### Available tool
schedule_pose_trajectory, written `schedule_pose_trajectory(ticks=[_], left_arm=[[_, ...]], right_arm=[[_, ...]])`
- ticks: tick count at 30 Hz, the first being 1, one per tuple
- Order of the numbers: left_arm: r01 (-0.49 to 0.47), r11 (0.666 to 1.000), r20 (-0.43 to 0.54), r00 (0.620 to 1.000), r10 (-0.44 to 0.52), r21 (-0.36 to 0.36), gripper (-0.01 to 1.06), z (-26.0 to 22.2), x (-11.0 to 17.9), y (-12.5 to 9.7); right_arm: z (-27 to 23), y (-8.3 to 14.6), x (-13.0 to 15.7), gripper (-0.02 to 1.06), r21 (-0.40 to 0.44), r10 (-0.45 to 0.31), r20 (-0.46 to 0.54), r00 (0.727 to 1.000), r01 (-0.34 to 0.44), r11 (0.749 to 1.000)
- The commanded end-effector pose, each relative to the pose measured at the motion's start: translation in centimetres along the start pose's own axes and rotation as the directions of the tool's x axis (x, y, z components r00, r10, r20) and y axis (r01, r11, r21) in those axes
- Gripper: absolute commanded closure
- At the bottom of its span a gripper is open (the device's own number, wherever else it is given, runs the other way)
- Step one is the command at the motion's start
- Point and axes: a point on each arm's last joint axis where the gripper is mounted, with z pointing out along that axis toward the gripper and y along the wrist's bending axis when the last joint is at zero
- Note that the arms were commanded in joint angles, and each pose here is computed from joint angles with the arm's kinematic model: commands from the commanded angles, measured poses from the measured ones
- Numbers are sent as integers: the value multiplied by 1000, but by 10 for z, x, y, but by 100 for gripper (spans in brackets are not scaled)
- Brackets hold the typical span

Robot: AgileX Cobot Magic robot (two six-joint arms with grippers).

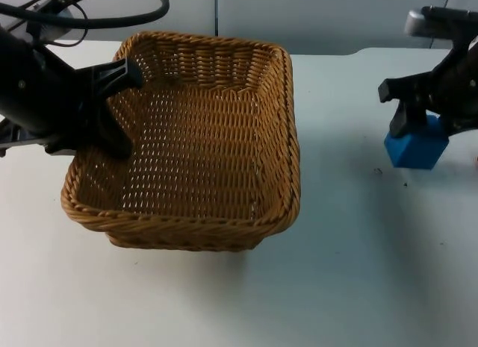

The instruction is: Pick up the basket with the left hand and place the blue cube into the basket with the right hand.

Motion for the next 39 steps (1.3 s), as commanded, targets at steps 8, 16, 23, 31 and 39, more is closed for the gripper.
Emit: schedule_pose_trajectory(ticks=[8,16,23,31,39], left_arm=[[22,1000,8,1000,-23,21,105,-3,0,-4],[37,999,15,999,-38,27,105,-3,0,-5],[39,999,11,999,-39,31,105,-3,0,-5],[43,998,8,999,-43,35,105,-3,0,-6],[42,998,6,999,-43,36,105,-3,1,-6]], right_arm=[[-104,38,-25,105,-45,-124,265,956,141,989],[-167,114,-23,105,-134,-247,438,864,334,933],[-168,166,-13,105,-187,-327,468,821,453,872],[-138,207,7,105,-223,-397,450,800,531,817],[-97,220,15,105,-228,-423,405,810,538,812]])
